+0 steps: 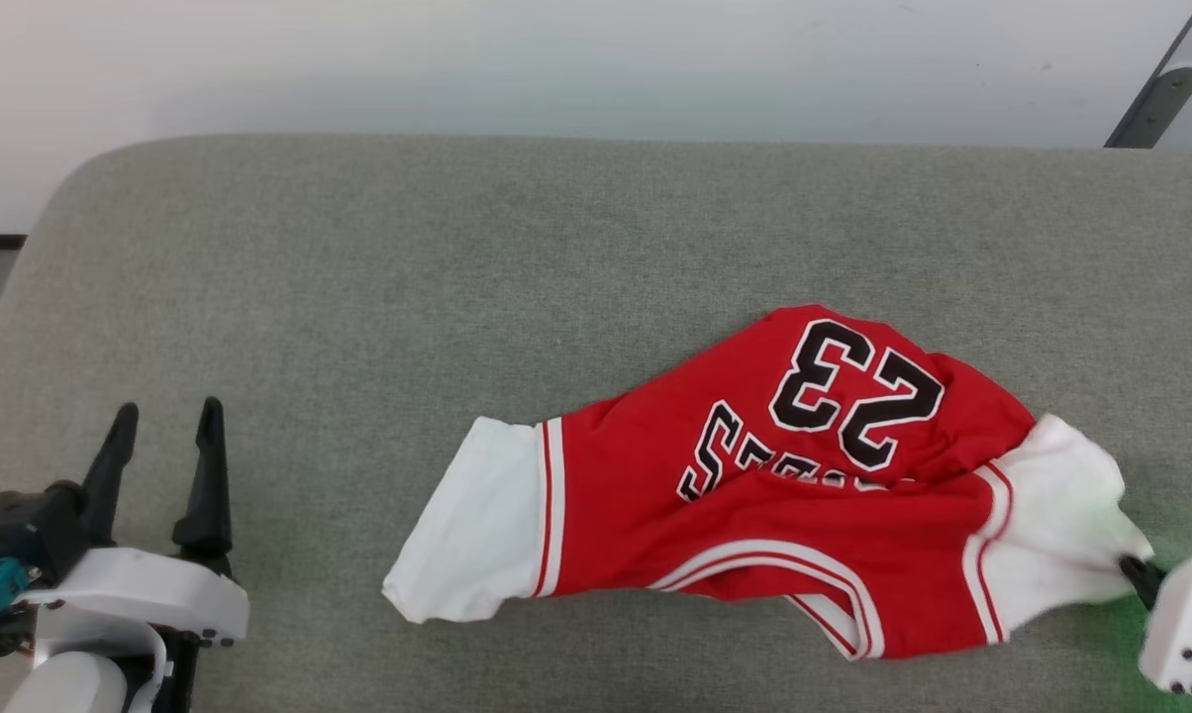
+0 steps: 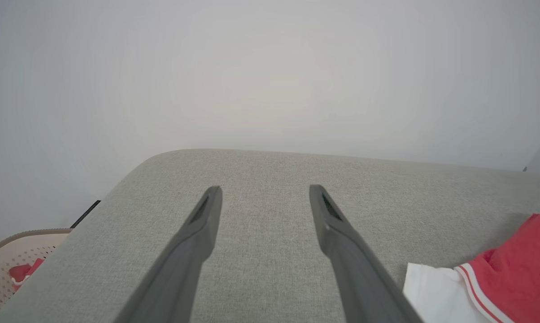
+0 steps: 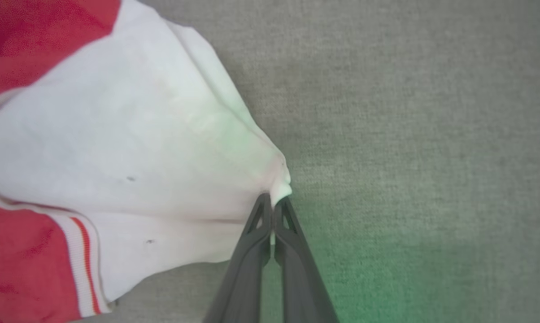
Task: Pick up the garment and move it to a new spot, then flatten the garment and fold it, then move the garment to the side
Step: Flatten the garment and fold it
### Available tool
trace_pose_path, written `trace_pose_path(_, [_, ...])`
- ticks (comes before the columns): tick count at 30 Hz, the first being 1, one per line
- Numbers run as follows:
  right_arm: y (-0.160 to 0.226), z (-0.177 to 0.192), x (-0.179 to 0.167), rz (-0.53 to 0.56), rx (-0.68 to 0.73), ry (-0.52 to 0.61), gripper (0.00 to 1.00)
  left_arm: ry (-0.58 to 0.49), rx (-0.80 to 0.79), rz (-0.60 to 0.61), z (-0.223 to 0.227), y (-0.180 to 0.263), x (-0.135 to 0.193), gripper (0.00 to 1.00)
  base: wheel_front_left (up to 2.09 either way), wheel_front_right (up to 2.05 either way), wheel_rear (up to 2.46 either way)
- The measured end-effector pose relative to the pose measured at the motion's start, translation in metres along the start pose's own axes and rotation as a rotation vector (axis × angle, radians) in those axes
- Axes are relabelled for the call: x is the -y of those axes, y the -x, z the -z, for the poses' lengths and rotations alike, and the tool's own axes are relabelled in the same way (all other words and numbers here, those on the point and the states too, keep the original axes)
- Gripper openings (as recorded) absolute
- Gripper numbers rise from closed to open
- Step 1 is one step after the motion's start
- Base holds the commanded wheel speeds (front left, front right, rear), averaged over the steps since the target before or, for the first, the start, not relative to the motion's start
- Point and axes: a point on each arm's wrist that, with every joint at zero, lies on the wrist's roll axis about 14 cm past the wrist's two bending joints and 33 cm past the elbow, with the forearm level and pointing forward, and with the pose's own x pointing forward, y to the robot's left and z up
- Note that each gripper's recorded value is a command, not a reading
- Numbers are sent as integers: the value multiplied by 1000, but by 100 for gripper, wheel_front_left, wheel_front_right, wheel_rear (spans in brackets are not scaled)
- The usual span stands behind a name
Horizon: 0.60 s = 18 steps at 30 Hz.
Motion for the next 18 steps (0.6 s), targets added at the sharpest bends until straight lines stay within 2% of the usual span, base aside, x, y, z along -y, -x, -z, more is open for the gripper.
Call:
trace_pose_path(4, [8, 16, 11, 35, -53, -32, 0, 0, 1, 6, -1, 1, 2, 100, 0, 0, 0])
trace_pose_path(15, [13, 38, 12, 62, -121, -69, 0, -3, 2, 15, -4, 3, 5, 100, 0, 0, 0])
trace_pose_path(16, [13, 37, 11, 60, -118, -66, 35, -2, -1, 17, -4, 4, 5, 100, 0, 0, 0])
trace_pose_path(17, [14, 36, 11, 59, -115, -66, 64, 0, -4, 19, -3, 5, 5, 100, 0, 0, 0])
trace_pose_path(18, [14, 36, 11, 59, -114, -64, 87, 0, -8, 22, -3, 6, 6, 100, 0, 0, 0])
